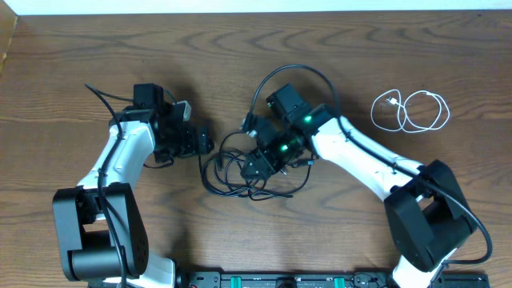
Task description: Untangle cables
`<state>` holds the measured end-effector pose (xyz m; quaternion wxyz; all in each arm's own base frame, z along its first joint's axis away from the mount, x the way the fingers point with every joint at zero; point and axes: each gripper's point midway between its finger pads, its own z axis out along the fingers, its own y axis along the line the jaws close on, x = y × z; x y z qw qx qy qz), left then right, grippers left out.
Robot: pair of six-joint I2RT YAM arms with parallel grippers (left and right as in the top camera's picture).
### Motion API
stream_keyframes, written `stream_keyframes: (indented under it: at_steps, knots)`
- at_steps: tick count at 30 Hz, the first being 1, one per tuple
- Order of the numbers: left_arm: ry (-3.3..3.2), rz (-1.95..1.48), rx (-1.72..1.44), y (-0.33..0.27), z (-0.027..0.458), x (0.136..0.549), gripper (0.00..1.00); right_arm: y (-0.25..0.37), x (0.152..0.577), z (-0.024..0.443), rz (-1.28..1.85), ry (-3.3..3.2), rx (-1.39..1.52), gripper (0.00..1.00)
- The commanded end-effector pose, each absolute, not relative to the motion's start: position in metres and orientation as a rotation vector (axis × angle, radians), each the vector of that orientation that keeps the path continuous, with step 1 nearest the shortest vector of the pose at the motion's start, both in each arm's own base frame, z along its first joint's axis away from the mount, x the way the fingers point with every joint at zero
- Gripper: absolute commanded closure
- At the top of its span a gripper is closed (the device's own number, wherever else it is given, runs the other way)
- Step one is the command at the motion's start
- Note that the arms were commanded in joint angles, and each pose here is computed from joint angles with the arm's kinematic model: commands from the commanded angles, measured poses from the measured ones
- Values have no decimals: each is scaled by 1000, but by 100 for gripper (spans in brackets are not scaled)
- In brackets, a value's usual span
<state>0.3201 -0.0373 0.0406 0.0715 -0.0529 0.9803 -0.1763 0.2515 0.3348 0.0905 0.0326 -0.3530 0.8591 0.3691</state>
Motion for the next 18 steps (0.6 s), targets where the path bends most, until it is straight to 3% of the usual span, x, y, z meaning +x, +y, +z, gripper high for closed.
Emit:
stream_keyframes:
  at_steps: [1,9,12,13,18]
  knots:
    - [3029,-636,-389,-46,39,298,2,346,235,94,1159,2638,-1130,44]
    - [3151,-682,-441,-42,41,265,1,351,231,83,1016,2735,-1043,53]
    - [3163,-688,-372,-41,40,261,32,354,229,82,987,2724,-1059,53]
    - [3168,-689,-364,-41,38,258,38,355,230,80,965,2722,-1060,53]
    - [3168,-725,-372,-46,22,248,38,358,231,71,896,2716,-1081,51]
